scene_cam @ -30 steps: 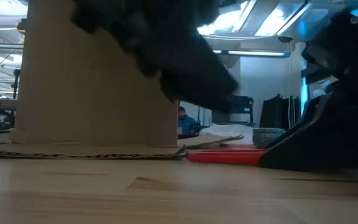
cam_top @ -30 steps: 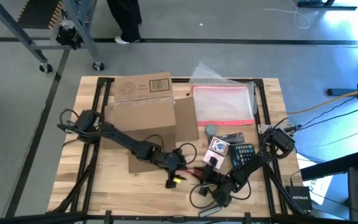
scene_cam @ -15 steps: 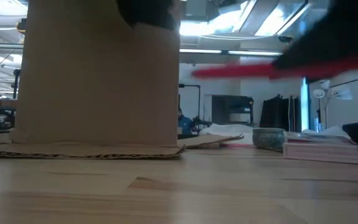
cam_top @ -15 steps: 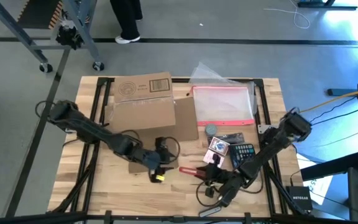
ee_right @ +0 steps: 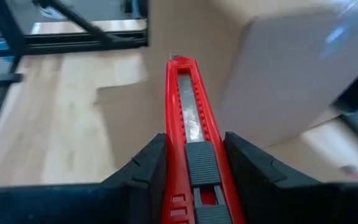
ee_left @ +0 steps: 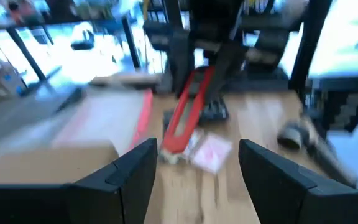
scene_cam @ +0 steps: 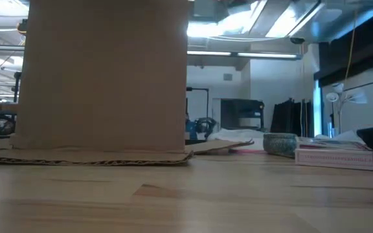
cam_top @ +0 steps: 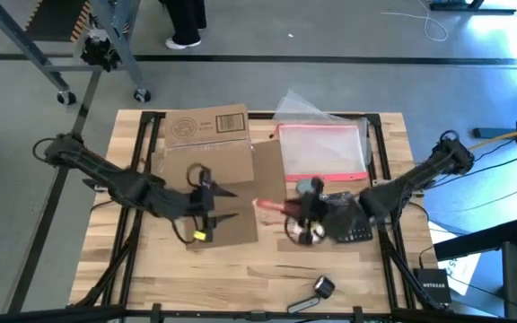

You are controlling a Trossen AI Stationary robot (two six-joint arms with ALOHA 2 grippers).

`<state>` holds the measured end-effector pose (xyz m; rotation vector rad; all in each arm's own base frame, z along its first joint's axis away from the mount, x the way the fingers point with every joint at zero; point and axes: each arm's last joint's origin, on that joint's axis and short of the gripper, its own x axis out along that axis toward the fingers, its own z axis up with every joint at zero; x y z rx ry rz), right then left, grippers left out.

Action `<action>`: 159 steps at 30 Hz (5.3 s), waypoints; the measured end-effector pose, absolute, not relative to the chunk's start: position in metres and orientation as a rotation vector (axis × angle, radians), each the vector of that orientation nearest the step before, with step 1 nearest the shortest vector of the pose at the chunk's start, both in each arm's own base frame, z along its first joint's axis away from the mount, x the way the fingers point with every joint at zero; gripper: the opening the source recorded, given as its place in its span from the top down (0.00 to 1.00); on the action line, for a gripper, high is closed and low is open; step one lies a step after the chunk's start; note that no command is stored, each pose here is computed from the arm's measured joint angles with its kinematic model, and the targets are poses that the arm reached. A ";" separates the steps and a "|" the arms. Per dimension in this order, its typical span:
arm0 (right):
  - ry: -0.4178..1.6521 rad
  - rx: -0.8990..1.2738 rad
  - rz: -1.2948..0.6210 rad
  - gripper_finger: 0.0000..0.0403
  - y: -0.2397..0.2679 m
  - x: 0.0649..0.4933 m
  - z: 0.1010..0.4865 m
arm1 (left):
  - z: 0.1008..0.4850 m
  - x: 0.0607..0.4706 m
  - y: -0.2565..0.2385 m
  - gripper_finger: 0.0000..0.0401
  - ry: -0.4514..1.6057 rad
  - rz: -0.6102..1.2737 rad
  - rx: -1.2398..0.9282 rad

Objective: Unpack boxes
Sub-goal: Break down box until it is fully flat

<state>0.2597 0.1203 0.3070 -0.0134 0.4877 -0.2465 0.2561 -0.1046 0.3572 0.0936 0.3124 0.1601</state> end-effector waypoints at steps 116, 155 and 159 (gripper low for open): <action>0.599 -0.149 -0.103 0.67 -0.096 0.299 0.357 | 0.344 0.247 -0.058 0.45 0.547 0.317 0.068; 0.609 -0.069 0.313 0.68 -0.083 0.308 0.338 | 0.325 0.292 -0.028 0.45 0.530 0.445 0.122; 0.633 -0.083 0.251 0.72 -0.085 0.308 0.338 | 0.324 0.292 -0.028 0.45 0.536 0.442 0.121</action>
